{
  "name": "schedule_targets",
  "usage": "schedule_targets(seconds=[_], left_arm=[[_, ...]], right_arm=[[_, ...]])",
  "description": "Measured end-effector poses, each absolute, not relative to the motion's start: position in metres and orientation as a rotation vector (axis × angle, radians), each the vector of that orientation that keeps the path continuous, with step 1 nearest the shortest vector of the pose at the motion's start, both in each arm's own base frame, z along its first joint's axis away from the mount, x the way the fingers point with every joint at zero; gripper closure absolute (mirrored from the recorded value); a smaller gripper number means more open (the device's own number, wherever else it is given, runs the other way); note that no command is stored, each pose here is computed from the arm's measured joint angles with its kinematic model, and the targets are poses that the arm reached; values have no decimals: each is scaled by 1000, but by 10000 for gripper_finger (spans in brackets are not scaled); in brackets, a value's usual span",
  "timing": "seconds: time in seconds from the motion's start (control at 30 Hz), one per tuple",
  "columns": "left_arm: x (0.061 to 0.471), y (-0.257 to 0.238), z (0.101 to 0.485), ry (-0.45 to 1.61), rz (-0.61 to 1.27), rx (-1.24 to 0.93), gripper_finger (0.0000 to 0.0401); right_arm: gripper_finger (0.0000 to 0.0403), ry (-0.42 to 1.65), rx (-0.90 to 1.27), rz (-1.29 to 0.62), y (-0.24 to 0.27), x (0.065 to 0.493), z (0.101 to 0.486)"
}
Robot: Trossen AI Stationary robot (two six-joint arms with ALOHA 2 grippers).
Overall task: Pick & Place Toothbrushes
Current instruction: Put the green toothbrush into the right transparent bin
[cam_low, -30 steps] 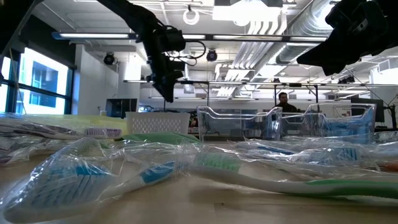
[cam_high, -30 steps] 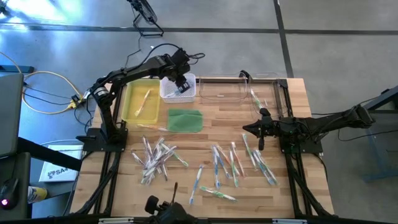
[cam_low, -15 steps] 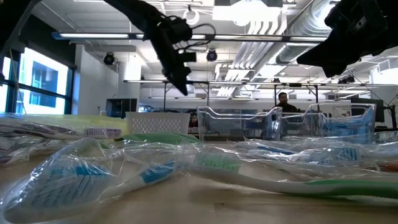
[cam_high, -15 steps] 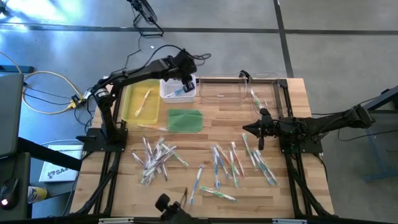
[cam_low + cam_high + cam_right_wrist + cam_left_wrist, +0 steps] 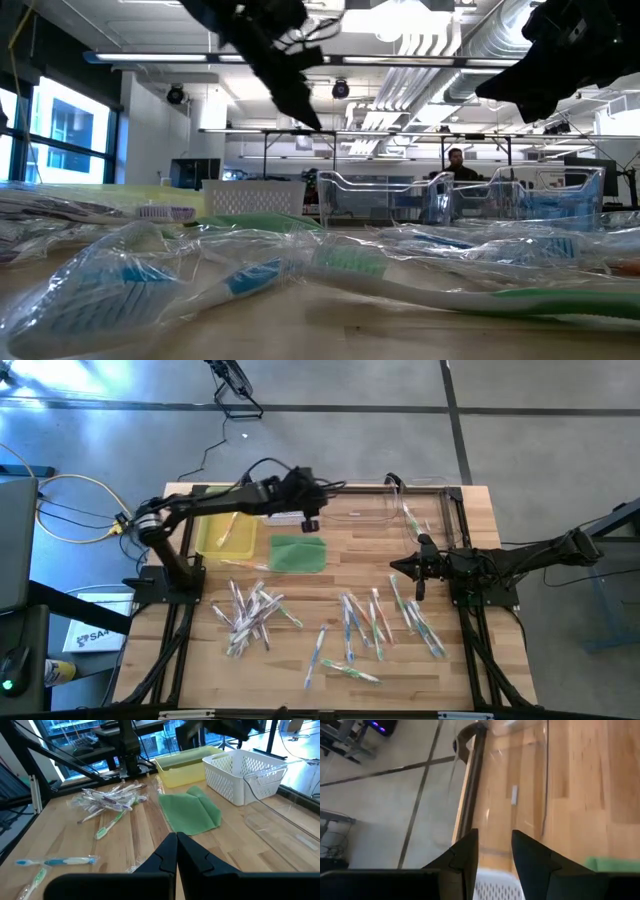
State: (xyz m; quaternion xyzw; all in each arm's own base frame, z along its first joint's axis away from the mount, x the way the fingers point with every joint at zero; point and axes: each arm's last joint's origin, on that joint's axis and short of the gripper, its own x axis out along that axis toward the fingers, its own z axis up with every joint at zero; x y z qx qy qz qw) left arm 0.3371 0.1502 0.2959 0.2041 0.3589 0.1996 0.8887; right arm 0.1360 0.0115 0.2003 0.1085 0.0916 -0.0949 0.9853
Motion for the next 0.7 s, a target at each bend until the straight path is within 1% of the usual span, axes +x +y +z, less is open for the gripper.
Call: schedule_targets(seconds=[0.17, 0.37, 0.7], left_arm=[[299, 121, 294, 676, 396, 457, 288], [260, 79, 288, 501, 342, 542, 288], [201, 26, 296, 312, 209, 678, 288]], right_arm=[[401, 184, 218, -191, 12, 136, 200], [401, 145, 239, -229, 10, 136, 203], [401, 103, 254, -262, 9, 137, 207]])
